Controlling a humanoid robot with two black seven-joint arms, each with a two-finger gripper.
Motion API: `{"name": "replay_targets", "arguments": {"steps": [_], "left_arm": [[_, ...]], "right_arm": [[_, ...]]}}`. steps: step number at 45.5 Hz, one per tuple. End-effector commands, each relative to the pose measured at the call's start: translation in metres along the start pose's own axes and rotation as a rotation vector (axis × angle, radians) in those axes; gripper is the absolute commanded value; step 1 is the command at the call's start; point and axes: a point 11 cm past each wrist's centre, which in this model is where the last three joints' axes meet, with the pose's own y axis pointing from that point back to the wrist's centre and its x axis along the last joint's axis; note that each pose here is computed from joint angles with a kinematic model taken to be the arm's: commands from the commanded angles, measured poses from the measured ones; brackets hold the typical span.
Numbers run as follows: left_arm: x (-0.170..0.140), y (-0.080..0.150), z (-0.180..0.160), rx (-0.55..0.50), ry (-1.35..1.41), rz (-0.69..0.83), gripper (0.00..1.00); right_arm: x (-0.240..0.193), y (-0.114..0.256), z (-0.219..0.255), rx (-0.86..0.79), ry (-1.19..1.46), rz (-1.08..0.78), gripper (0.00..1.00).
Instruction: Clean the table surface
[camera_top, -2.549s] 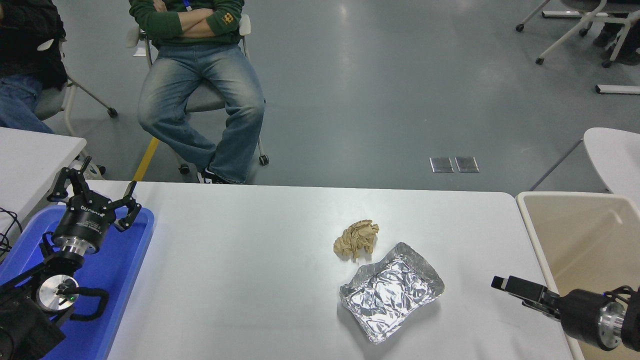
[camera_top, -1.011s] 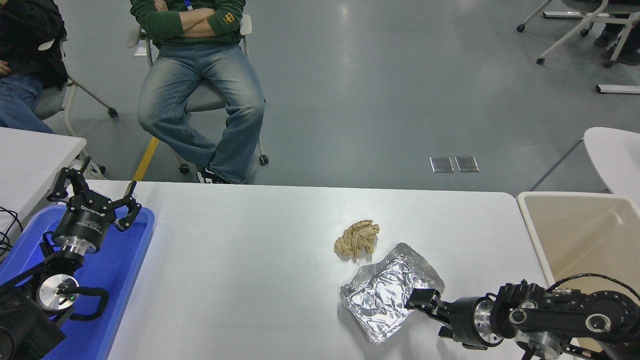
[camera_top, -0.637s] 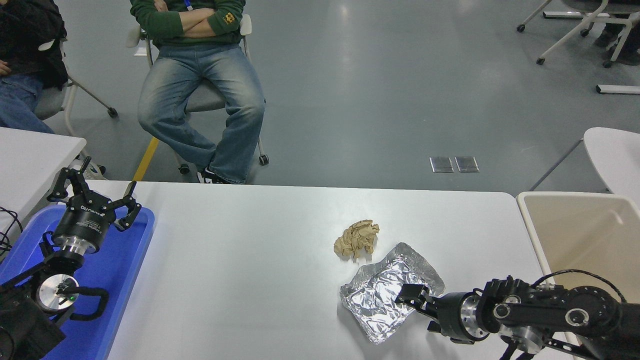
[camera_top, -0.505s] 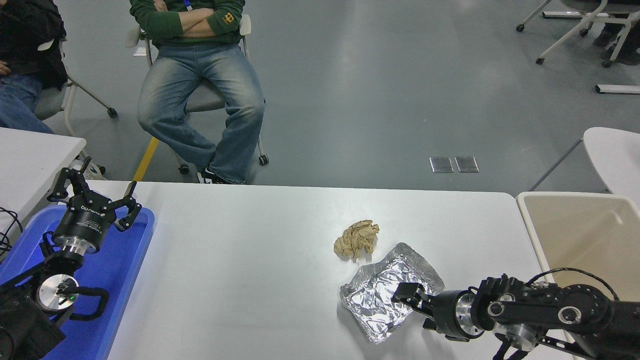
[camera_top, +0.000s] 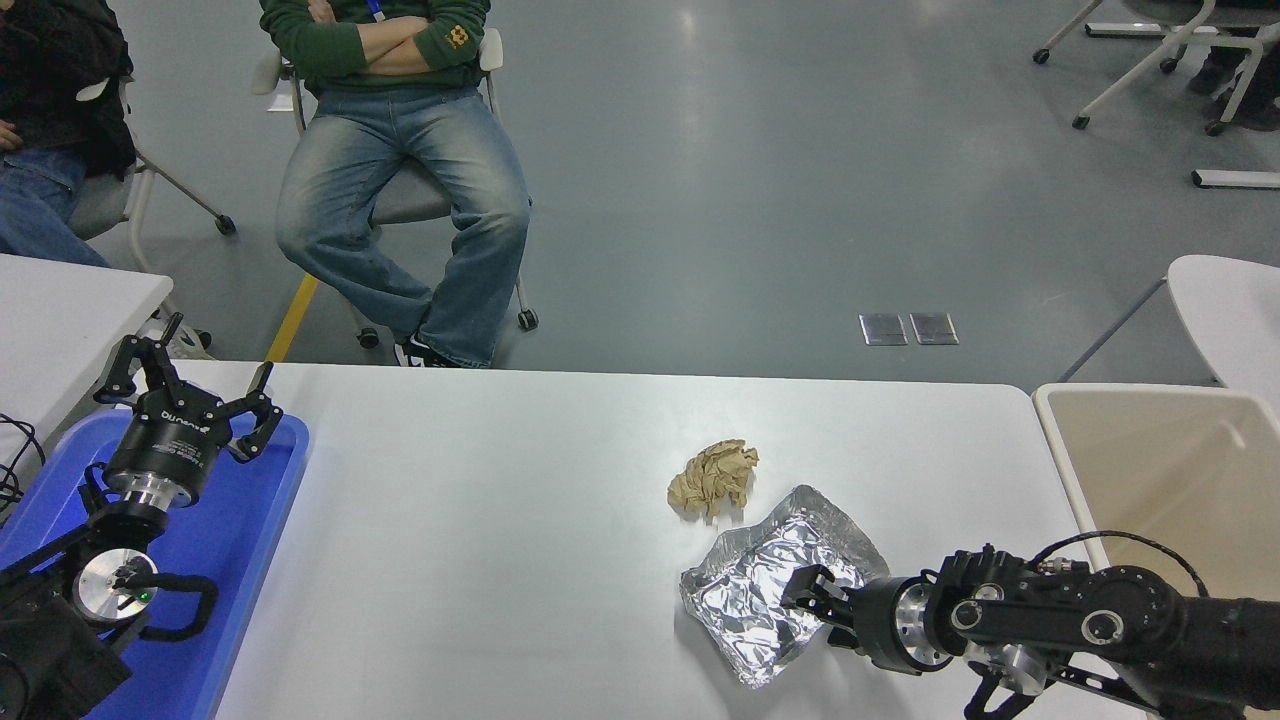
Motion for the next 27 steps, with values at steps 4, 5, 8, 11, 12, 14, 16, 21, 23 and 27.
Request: {"name": "replay_targets", "arguments": {"steps": [4, 5, 8, 11, 12, 14, 16, 21, 23, 27], "left_arm": [[0.000, 0.000, 0.000, 0.000, 0.000, 0.000, 1.00], [0.000, 0.000, 0.000, 0.000, 0.000, 0.000, 1.00], [0.000, 0.000, 0.000, 0.000, 0.000, 0.000, 1.00], [0.000, 0.000, 0.000, 0.000, 0.000, 0.000, 1.00], [0.000, 0.000, 0.000, 0.000, 0.000, 0.000, 1.00], [0.000, 0.000, 0.000, 0.000, 0.000, 0.000, 1.00], [0.000, 0.000, 0.000, 0.000, 0.000, 0.000, 1.00], [0.000, 0.000, 0.000, 0.000, 0.000, 0.000, 1.00], [0.000, 0.000, 0.000, 0.000, 0.000, 0.000, 1.00], [0.000, 0.000, 0.000, 0.000, 0.000, 0.000, 1.00]], "right_arm": [[0.008, 0.005, 0.007, -0.060, 0.003, -0.011, 0.00], [0.008, 0.005, 0.007, -0.060, 0.001, -0.009, 0.00], [0.010, 0.009, 0.009, -0.061, -0.006, -0.008, 0.00], [0.012, 0.013, 0.008, -0.052, -0.014, -0.008, 0.00], [0.013, 0.014, 0.008, -0.051, -0.017, -0.008, 0.00], [0.015, 0.018, 0.008, -0.048, -0.024, -0.006, 0.00], [0.017, 0.022, 0.007, -0.043, -0.024, -0.003, 0.00], [0.026, 0.035, 0.006, -0.033, -0.025, 0.007, 0.00], [0.029, 0.041, 0.005, -0.027, -0.026, 0.010, 0.00], [0.044, 0.057, 0.005, -0.020, -0.022, 0.038, 0.00]]}}
